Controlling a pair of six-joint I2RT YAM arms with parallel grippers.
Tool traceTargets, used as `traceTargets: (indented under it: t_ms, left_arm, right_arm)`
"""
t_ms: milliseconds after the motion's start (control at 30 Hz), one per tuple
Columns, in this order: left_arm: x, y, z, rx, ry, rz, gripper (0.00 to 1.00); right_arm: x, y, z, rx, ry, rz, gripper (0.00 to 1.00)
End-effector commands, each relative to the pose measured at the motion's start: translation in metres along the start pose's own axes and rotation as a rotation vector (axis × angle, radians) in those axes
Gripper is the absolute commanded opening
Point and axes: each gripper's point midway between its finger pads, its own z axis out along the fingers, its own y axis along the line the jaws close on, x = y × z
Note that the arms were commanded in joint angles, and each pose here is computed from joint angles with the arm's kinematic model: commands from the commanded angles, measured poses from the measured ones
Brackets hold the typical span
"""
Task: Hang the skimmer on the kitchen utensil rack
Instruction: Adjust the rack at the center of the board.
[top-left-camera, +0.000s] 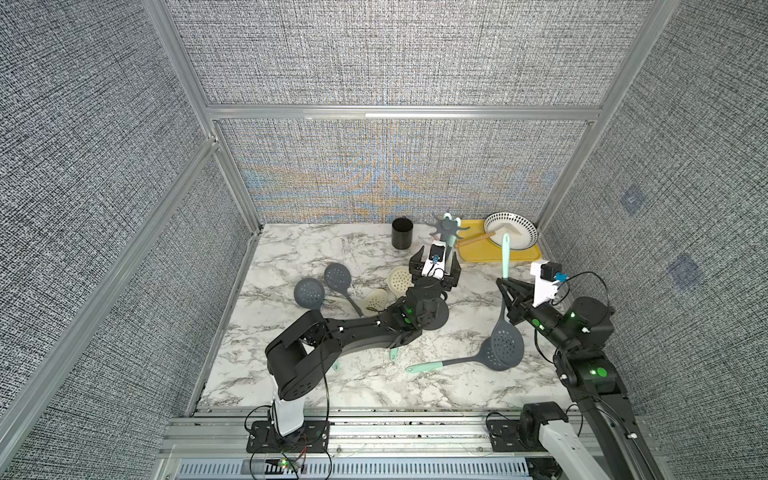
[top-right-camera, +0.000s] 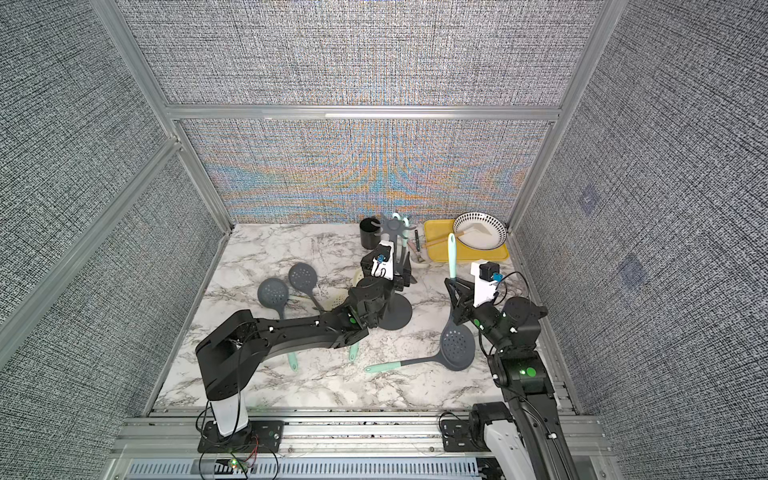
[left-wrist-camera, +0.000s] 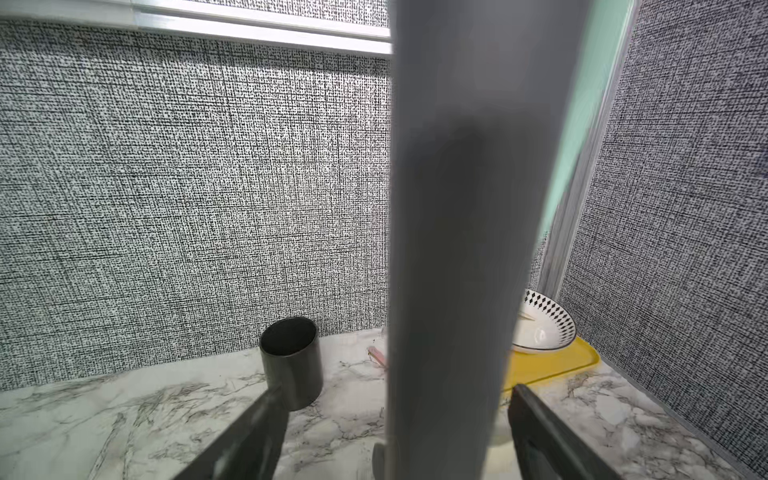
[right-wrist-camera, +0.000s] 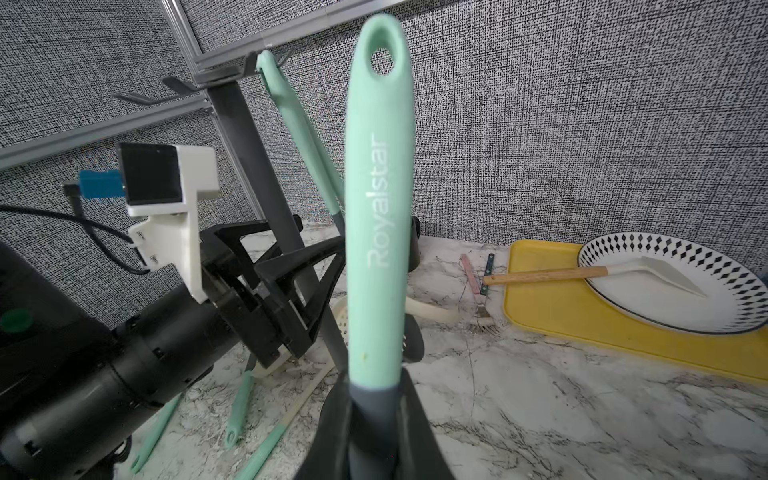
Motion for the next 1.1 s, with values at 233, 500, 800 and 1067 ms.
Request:
traceTargets:
  t_ms: [233, 500, 800, 1067]
  left_arm:
    - [-0.001, 0.012, -0.039, 0.111, 0.126, -0.043, 0.99]
    - [0.001, 0.019, -0.092, 0.334, 0.348, -0.029, 0.99]
    - [-0.005, 0.016, -0.121, 0.545, 0.503, -0.168, 0.99]
    - [-0.039, 0.024, -0.093, 0.702, 0.404, -0.32, 0.94]
  right_arm:
    - [-0.015, -0.021, 0.006, 0.113, -0.027, -0.088, 0.0]
    - [-0.007, -0.034, 0.051, -0.051, 0.078, -0.038, 0.0]
    - [-0.009, -0.008, 0.063, -0.485, 0.01, -0.181, 0.0]
    - [-0.016, -0.003, 0.052, -0.65, -0.006, -0.282, 0.0]
